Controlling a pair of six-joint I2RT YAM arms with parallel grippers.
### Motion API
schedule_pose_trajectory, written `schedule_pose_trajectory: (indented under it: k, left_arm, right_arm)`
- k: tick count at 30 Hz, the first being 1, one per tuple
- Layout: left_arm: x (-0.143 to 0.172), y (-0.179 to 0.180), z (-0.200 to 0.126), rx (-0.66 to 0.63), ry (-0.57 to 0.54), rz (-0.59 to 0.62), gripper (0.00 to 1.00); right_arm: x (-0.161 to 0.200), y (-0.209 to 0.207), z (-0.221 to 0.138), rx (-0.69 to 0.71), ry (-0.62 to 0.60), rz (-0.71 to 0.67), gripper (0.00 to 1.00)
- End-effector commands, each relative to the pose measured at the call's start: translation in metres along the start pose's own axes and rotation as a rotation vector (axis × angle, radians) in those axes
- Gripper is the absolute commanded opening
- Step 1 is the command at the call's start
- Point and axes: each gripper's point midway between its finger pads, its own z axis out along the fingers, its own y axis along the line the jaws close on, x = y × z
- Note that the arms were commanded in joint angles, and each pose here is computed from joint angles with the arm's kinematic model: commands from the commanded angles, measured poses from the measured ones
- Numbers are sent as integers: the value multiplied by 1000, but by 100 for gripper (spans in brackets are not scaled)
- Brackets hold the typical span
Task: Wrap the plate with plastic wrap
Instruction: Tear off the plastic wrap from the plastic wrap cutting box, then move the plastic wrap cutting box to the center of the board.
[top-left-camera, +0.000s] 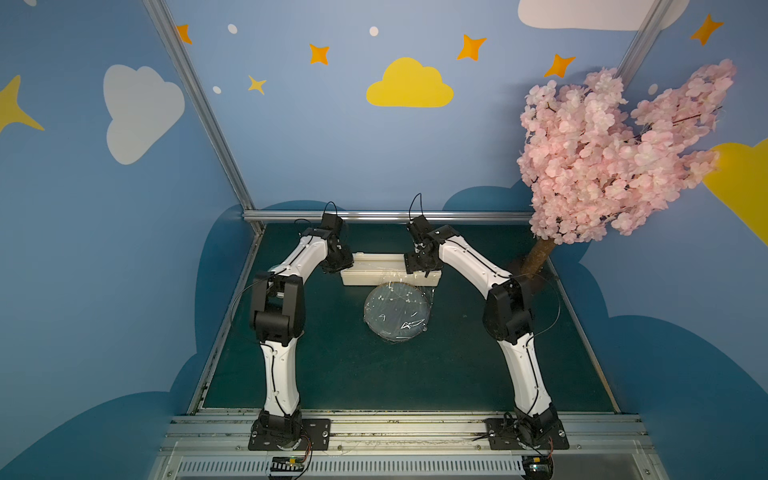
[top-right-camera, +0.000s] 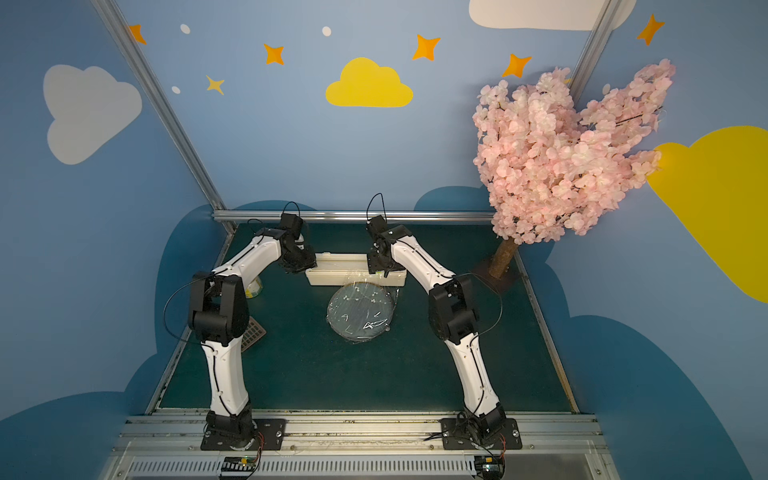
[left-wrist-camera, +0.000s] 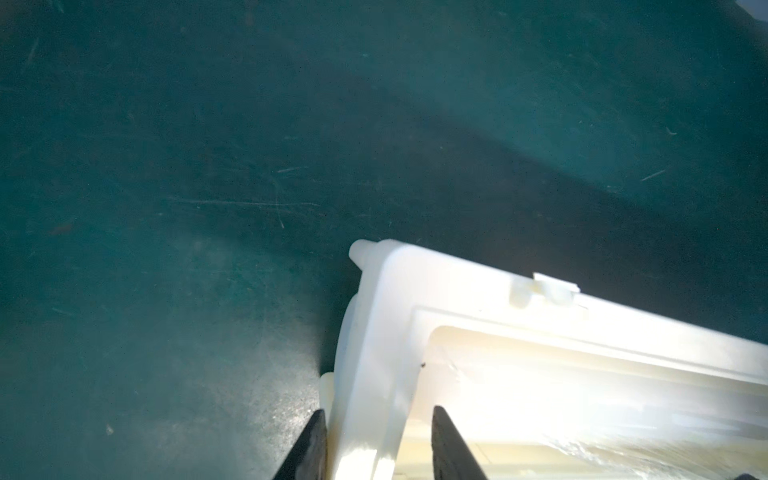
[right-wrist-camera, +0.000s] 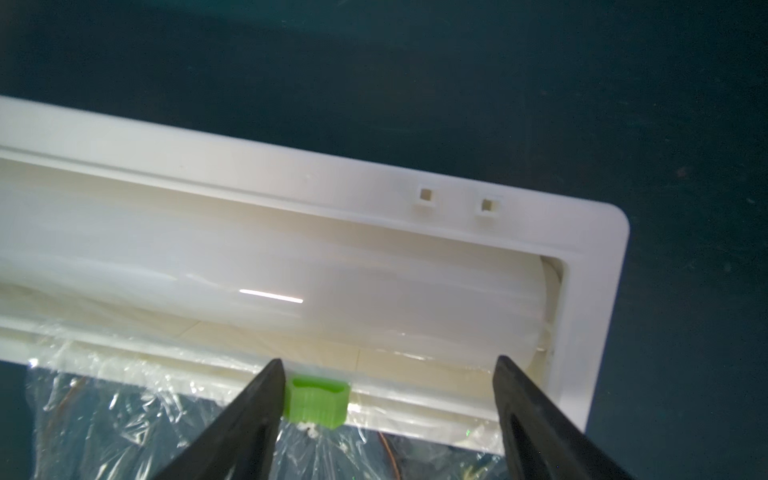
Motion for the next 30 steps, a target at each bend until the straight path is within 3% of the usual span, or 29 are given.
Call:
schedule_pose_trajectory:
  k: [1,16,22,26,30]
  left_arm:
    - [26,40,30,-150,121,-16,39]
    - [32,52,34,-191,164,1,37]
    - [31,50,31,-181,165,0,36]
    - [25,33,14,-111,147,-3,38]
    - [19,2,-19,27,119,11,52]
  right_arm:
    - [12,-49,-5,112,47,27,78]
    - [34,-114,-5,149,116,93,77]
    - [33,-120,-11,131,111,114,77]
    - [24,-99,-22,10,98,108,77]
    - [17,-76,-42,-133,69,135,77]
